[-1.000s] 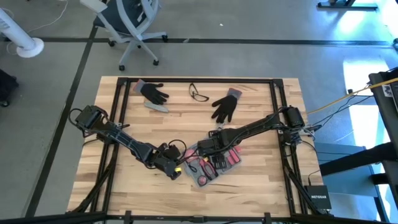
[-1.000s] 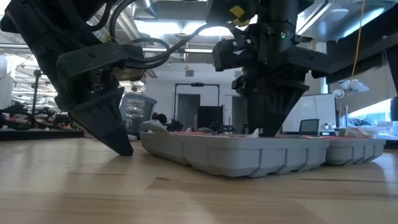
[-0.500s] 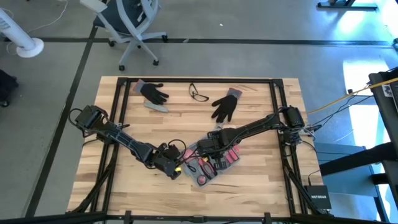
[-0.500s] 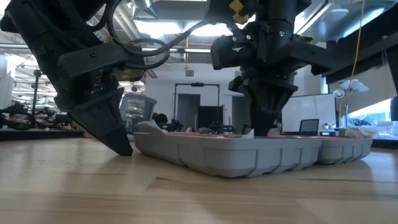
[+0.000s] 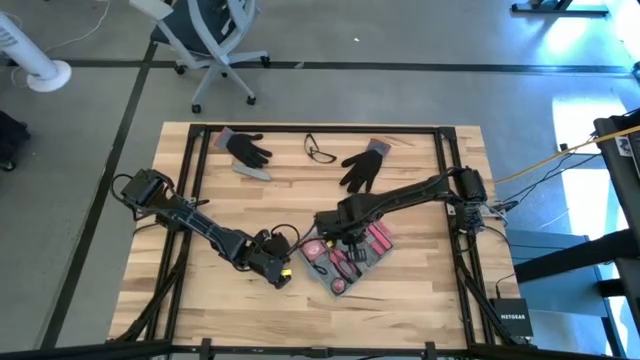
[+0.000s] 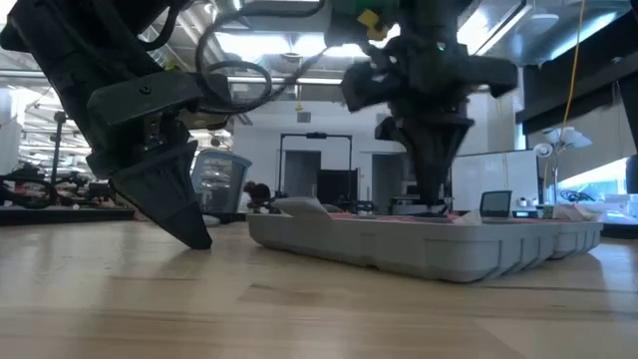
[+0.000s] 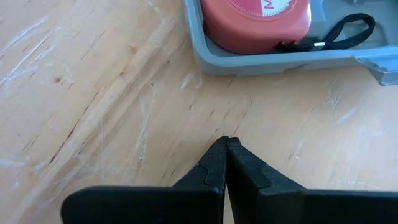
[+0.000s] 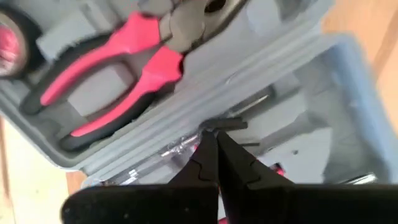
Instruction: Prefit tool cases
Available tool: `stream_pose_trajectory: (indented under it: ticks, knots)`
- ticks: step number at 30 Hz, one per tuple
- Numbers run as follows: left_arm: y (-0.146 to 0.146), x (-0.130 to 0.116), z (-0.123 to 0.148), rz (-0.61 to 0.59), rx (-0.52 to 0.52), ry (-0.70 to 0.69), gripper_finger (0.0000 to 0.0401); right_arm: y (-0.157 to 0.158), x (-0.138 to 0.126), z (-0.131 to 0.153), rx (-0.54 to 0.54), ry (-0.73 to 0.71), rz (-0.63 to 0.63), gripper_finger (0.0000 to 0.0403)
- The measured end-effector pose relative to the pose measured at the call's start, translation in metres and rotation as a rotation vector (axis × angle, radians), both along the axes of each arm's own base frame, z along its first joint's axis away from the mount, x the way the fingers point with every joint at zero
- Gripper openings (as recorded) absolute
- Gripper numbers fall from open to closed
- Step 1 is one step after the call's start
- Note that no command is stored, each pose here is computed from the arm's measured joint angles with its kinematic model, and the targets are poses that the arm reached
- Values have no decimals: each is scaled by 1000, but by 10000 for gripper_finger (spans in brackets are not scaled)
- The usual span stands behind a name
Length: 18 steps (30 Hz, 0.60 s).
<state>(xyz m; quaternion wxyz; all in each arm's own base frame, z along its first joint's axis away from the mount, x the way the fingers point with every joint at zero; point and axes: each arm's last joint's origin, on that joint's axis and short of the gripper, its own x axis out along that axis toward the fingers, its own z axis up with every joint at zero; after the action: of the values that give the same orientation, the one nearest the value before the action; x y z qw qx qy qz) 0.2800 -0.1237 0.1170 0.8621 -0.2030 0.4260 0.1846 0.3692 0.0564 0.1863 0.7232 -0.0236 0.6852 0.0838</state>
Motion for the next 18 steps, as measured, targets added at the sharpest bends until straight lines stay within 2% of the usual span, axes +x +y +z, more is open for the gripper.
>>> stream_pose_trajectory:
  ticks: [6,8,10,13,18]
  knots:
    - [-1,-1,0,-10,5,3,0,-6,11,23,67,-59,-15,1]
    - [-4,-2,0,-31,20,9,0,-9,10,24,55,-43,-21,1]
    - [-7,-6,-1,-38,33,22,0,-12,6,23,44,2,-24,1]
    - [-13,-14,-2,-18,61,44,0,-20,-4,24,104,3,-27,1]
    - [-20,-19,-4,70,60,4,0,-46,-33,26,95,-83,-143,0]
